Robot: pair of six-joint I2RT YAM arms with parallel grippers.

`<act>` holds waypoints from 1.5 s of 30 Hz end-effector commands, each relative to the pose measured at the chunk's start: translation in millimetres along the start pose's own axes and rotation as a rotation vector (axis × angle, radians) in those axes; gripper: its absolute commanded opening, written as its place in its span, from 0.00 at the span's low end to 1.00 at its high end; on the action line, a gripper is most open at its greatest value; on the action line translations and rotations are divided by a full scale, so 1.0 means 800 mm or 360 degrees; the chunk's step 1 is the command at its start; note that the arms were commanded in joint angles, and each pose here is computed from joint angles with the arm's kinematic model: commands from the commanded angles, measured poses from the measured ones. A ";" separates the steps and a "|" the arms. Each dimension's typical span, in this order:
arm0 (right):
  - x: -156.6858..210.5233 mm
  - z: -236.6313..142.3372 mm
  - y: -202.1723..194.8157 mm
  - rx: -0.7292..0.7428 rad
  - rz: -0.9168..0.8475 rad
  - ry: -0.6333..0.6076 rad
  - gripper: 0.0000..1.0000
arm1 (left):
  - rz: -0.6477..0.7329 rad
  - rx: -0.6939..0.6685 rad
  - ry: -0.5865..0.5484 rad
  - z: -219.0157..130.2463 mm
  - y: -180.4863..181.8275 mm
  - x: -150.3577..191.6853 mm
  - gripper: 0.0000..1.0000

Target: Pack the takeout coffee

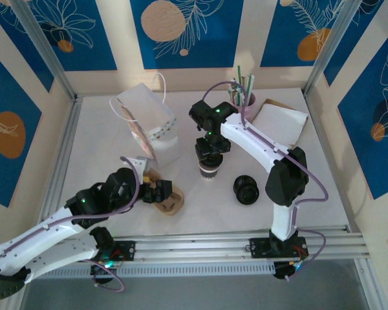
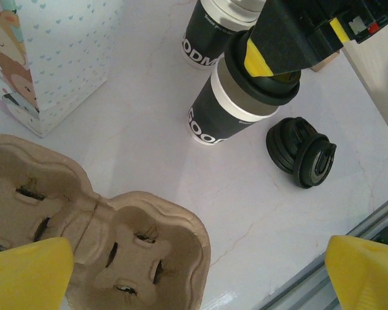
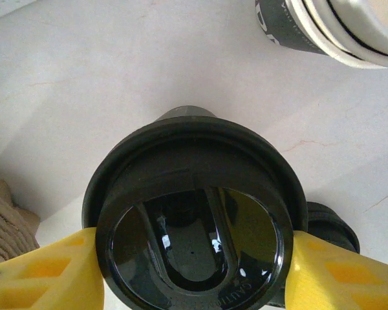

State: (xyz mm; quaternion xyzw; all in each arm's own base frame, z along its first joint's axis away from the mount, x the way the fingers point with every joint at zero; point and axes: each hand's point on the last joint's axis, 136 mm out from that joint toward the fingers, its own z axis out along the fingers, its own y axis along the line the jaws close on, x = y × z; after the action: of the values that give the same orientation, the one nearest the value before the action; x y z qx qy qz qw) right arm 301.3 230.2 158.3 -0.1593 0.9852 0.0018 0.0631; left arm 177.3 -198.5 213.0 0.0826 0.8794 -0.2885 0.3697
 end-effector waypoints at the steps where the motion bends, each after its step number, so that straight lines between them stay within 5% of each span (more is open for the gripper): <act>1: 0.004 -0.006 0.003 0.0007 -0.0036 0.0023 0.60 | 0.0013 0.0013 -0.0021 0.001 0.002 -0.001 1.00; 45: 0.015 0.012 0.013 -0.0089 -0.0006 0.0032 0.60 | -0.0003 0.0044 -0.0016 0.010 -0.001 0.001 1.00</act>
State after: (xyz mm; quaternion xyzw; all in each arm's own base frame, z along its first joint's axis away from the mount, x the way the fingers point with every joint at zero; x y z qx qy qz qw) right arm 299.2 238.7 140.7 -0.1612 0.9850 0.0223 0.0569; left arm 177.7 -201.7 205.5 0.0837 0.8782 -0.2956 0.3666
